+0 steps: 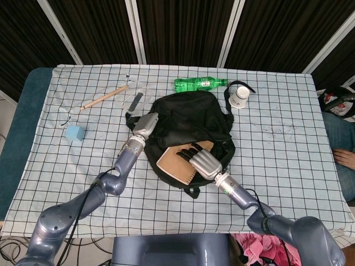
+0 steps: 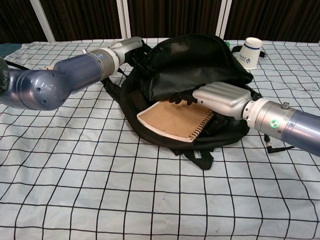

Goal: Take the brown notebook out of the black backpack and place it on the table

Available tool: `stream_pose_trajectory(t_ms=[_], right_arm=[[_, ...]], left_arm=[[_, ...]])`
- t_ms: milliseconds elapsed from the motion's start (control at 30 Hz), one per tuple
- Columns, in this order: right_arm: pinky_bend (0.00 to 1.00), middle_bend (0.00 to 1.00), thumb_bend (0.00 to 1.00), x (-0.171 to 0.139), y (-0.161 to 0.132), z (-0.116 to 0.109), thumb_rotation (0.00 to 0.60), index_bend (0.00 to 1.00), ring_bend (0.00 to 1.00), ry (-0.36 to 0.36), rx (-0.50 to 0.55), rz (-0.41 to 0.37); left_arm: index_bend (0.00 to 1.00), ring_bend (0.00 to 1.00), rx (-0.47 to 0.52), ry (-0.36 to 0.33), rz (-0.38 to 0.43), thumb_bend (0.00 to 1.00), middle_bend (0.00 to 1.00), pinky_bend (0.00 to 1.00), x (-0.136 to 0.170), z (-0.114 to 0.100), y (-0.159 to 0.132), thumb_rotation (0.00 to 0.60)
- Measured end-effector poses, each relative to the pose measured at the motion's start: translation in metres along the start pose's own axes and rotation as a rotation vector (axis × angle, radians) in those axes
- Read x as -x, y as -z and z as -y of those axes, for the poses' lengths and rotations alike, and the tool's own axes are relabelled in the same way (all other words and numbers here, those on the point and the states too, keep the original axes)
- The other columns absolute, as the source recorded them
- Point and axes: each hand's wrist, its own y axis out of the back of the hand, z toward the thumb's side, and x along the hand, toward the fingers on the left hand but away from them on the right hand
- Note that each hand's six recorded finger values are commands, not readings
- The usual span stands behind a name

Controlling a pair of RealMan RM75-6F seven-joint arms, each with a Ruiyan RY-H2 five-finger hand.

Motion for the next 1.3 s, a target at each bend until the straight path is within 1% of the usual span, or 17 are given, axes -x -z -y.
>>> stream_pose_trajectory(t_ms=[100,167,300,500,667,800,933,1100,1200,1300], right_arm=[[0.15,0.21,0.28,0.004,-0.004,0.003,0.6,0.17,0.24,0.006,0.025,0.004],[0.16,0.22,0.28,0.006,-0.005,0.005,0.6,0.19,0.26,0.011,0.034,0.01],[0.19,0.29,0.33,0.011,-0.003,0.007,0.6,0.28,0.32,0.027,0.052,0.03],[0.22,0.39,0.42,0.012,0.0,0.002,0.6,0.4,0.39,0.073,0.095,0.036],[0.23,0.44,0.47,0.01,0.001,0.0,0.6,0.47,0.42,0.092,0.129,0.038],[0.25,0.5,0.53,0.008,0.002,-0.004,0.6,0.54,0.46,0.12,0.203,0.044],[0.26,0.55,0.54,0.006,0.004,-0.009,0.6,0.61,0.5,0.152,0.265,0.054],[0.29,0.65,0.54,0.002,0.007,-0.01,0.6,0.75,0.58,0.162,0.29,0.057],[0.31,0.68,0.54,0.001,0.007,-0.013,0.6,0.8,0.61,0.177,0.295,0.052],[0.32,0.68,0.54,-0.002,0.006,-0.018,0.6,0.8,0.62,0.203,0.308,0.044]], left_arm=[[0.65,0.29,0.008,-0.003,0.004,0.42,0.67,0.16,0.0,-0.002,-0.001,0.6],[0.65,0.29,0.012,-0.005,0.005,0.42,0.67,0.16,0.001,-0.003,-0.001,0.6],[0.65,0.29,-0.003,-0.002,0.006,0.42,0.67,0.16,0.001,-0.004,0.0,0.6],[0.65,0.29,-0.009,0.003,0.005,0.42,0.67,0.16,0.002,-0.004,0.001,0.6],[0.65,0.29,-0.015,0.012,0.008,0.42,0.67,0.15,0.003,-0.001,-0.001,0.6],[0.65,0.29,-0.031,0.017,0.027,0.42,0.67,0.15,0.004,0.001,-0.006,0.6],[0.65,0.29,-0.046,0.017,0.039,0.42,0.67,0.15,0.005,0.002,-0.009,0.6],[0.65,0.29,-0.052,0.017,0.041,0.42,0.67,0.15,0.006,0.002,-0.009,0.6],[0.65,0.29,-0.052,0.011,0.036,0.42,0.67,0.15,0.006,-0.001,-0.008,0.6],[0.65,0.29,-0.056,0.006,0.033,0.42,0.67,0.15,0.006,-0.003,-0.006,0.6]])
